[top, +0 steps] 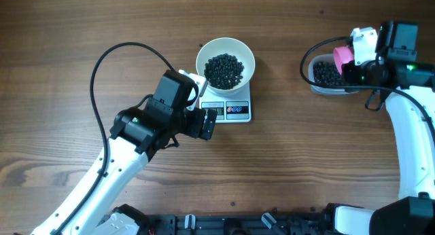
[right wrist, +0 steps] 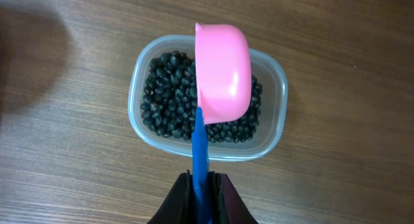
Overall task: Scoop item into bowl and weigh 150g on scale
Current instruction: 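Move the empty scoop back right over the bean tub, right gripper, then dip the pink scoop into the black beans with the right gripper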
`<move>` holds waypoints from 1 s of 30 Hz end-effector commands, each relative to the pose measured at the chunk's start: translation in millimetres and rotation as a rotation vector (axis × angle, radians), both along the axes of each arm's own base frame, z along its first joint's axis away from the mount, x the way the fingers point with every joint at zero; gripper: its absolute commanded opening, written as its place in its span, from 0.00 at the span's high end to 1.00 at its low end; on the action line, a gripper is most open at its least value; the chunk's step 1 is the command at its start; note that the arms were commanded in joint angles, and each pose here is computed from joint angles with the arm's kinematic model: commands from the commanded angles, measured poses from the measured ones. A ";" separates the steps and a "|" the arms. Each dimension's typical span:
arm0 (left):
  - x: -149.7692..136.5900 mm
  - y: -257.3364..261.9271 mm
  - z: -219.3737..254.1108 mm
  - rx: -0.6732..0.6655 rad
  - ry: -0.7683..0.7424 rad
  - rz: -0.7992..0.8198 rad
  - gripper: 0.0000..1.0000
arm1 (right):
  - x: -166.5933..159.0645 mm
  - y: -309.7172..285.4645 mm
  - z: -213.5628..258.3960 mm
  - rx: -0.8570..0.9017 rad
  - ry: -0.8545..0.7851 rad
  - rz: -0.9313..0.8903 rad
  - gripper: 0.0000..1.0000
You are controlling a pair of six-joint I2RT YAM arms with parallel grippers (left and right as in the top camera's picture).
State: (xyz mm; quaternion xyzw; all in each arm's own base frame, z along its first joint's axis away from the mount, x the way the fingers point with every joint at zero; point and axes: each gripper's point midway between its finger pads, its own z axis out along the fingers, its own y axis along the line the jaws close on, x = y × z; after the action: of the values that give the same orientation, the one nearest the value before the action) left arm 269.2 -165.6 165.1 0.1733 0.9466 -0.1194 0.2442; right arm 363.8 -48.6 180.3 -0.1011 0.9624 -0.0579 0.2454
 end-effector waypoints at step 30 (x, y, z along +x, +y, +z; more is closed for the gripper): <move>2.8 -1.9 9.7 -0.010 -0.027 -0.020 0.00 | 6.2 40.2 -54.7 0.279 0.158 0.023 0.96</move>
State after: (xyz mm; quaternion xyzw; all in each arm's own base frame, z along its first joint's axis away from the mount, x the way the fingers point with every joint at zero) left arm 269.2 -165.6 165.1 0.1733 0.9466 -0.1194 0.2442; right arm 368.8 -29.2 128.0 -0.0780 0.9802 0.0244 0.1806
